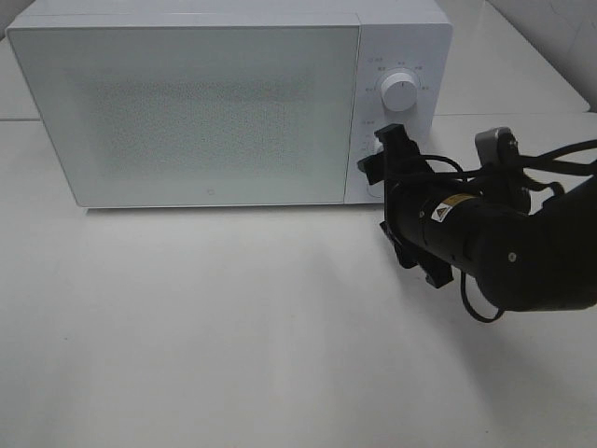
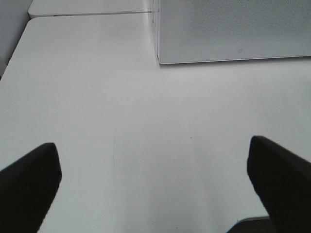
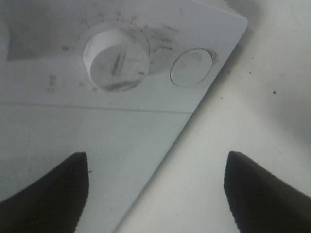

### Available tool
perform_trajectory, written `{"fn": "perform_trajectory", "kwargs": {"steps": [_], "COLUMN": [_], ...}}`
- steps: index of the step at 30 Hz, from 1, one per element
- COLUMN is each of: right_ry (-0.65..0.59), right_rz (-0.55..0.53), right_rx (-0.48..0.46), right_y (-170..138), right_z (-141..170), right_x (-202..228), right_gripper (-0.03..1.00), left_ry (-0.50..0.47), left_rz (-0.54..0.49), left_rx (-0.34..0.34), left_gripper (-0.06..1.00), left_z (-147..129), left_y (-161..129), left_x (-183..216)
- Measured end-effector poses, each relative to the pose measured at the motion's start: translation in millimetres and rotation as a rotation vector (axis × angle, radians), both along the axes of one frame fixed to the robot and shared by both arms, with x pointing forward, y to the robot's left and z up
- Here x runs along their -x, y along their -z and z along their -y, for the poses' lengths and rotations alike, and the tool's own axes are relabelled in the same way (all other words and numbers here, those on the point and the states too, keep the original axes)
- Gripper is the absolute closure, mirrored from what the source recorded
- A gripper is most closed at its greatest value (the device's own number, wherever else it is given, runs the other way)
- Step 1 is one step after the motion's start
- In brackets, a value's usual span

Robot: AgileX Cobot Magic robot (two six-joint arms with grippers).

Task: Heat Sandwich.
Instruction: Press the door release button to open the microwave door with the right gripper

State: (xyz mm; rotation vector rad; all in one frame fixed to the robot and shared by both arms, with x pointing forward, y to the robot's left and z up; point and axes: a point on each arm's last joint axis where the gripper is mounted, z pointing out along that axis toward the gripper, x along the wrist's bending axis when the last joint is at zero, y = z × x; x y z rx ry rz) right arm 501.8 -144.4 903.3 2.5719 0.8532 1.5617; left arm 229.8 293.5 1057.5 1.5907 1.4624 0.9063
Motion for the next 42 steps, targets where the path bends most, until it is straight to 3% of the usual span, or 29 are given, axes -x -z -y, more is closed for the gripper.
{"fn": "perform_trajectory", "kwargs": {"steps": [9,11,13,14,18,21,23,24,26,33,42], "right_ry": [-0.265,-0.363,-0.392,-0.451,-0.522,-0.651,-0.682,-0.767,-0.848,-1.053,-1.068], "right_rz": [-0.106,-0.148,-0.155,-0.187,-0.235,-0.316,-0.326,-0.363,-0.400,-0.445,-0.308], "right_rx": [0.241,0.337,0.366,0.434,0.533,0.708,0.744,0.828,0.888,0.972,1.020], "right_y": [-14,-19,-20,-21,-26,-38,-42,-50,-56,-81,-126], "right_z": [18,23,24,27,31,38,39,42,44,54,71], "right_x": [8,15,17,23,28,32,32,35,39,61,93], "right_gripper": [0.21,0.21,0.21,0.21,0.21,0.21,0.21,0.21,0.21,0.21,0.21], "left_ry": [0.000,0.000,0.000,0.000,0.000,0.000,0.000,0.000,0.000,0.000,0.000], "left_rz": [0.000,0.000,0.000,0.000,0.000,0.000,0.000,0.000,0.000,0.000,0.000], "left_rx": [0.000,0.000,0.000,0.000,0.000,0.000,0.000,0.000,0.000,0.000,0.000], "left_gripper": [-0.04,-0.04,-0.04,-0.04,-0.04,-0.04,-0.04,-0.04,-0.04,-0.04,-0.04], "left_z": [0,0,0,0,0,0,0,0,0,0,0], "left_y": [0,0,0,0,0,0,0,0,0,0,0], "left_x": [0,0,0,0,0,0,0,0,0,0,0]}}
